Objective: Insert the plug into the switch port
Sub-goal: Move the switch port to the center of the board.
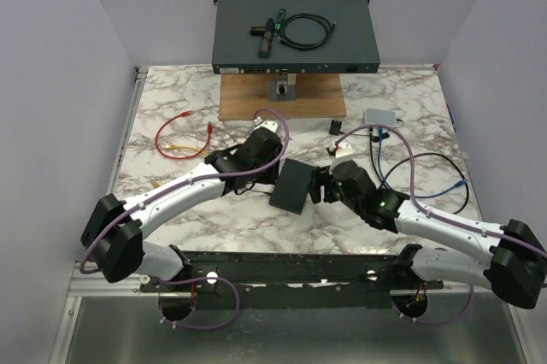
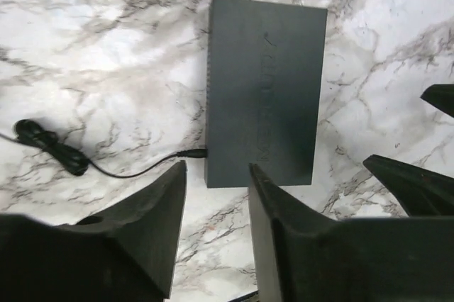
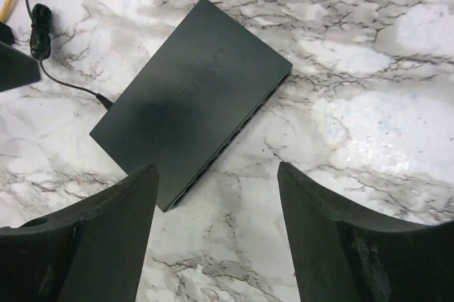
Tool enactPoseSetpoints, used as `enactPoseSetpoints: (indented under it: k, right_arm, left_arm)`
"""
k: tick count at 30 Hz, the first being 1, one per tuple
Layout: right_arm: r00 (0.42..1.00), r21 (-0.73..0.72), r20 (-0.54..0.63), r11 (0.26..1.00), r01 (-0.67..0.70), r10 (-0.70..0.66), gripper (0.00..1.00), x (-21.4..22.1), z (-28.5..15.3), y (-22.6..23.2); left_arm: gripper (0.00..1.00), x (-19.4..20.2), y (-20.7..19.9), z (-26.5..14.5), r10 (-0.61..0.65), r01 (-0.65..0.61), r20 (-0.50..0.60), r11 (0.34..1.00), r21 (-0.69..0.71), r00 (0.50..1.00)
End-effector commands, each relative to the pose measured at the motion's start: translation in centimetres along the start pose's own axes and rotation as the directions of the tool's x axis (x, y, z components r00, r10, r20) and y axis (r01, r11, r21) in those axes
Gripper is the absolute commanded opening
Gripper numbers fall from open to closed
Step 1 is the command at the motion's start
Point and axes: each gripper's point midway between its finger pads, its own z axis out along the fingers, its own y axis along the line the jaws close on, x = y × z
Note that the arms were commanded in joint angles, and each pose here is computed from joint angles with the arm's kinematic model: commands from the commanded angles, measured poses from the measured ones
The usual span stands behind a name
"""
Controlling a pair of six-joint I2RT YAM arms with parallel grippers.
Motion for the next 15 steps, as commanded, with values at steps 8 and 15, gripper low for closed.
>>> enactPoseSetpoints:
  k: [8, 15]
  right_arm:
    - [0.992, 0.006, 0.12, 0.999, -0.037, 0.036, 1.0, -4.3, -1.3, 0.4]
    - [0.994, 0.01, 0.107, 0.999, -0.037, 0.036, 1.0, -4.7, -0.4, 0.9]
  left_arm:
    - [0.85, -2.8, 7.3, -5.6, -0.2, 0.229, 0.161, 0.954, -0.193, 0.967]
    - [0.98, -4.5, 12.4, -8.6, -0.261, 0.317, 0.22, 0.906, -0.28, 0.94]
